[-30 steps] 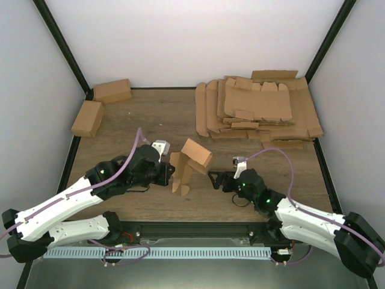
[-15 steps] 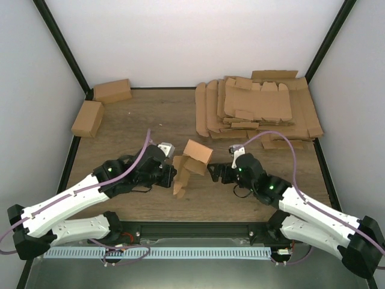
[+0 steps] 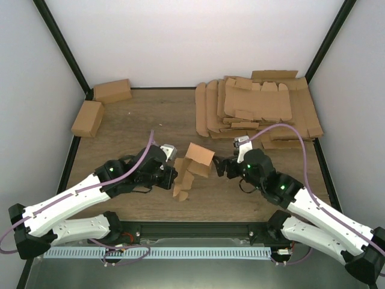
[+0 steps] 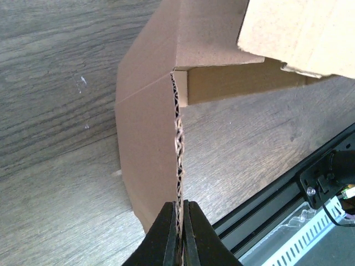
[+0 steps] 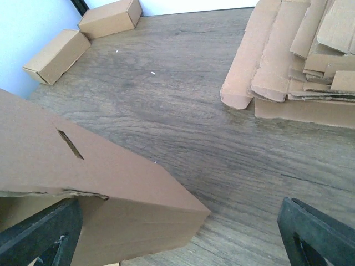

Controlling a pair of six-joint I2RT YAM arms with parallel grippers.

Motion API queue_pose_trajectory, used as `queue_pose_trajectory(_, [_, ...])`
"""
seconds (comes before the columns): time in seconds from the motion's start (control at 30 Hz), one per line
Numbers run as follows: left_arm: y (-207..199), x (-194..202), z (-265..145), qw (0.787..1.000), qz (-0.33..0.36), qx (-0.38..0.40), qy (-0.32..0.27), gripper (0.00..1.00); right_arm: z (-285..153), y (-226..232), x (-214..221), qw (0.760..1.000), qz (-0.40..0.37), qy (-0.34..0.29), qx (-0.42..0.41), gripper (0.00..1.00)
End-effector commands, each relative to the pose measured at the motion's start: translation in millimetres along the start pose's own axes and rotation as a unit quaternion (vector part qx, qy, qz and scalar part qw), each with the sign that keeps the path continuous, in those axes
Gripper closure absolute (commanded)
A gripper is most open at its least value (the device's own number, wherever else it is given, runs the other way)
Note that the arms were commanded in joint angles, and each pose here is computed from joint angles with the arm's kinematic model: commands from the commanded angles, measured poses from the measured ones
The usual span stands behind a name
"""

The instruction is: Fold the paper box

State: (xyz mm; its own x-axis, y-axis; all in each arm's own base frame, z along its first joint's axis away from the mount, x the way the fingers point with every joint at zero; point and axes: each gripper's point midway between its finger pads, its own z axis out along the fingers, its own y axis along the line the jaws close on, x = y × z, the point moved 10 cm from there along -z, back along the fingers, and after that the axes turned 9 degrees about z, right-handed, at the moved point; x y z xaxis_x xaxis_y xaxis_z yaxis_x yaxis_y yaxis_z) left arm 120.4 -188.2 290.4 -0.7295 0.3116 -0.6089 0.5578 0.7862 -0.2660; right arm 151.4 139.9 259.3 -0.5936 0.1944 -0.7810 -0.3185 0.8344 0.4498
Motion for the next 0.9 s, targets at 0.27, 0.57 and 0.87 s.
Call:
queue_pose_trajectory(0.27, [-1,7,-1,1.0,0.017,0.024,0.012,0.96,-11,11,-15,0.999,-0.036,-0.012,-0.031,0.0])
queue_pose_trajectory(0.57, [-2,11,0,0.999,0.022,0.039,0.024,0.96,-5,8,-13,0.999,-0.052,-0.004,-0.003,0.0])
queue_pose_trajectory(0.87, [4,16,-1,0.999,0.013,0.012,0.032,0.96,11,13,-9,0.998,-0.052,0.026,-0.024,0.02])
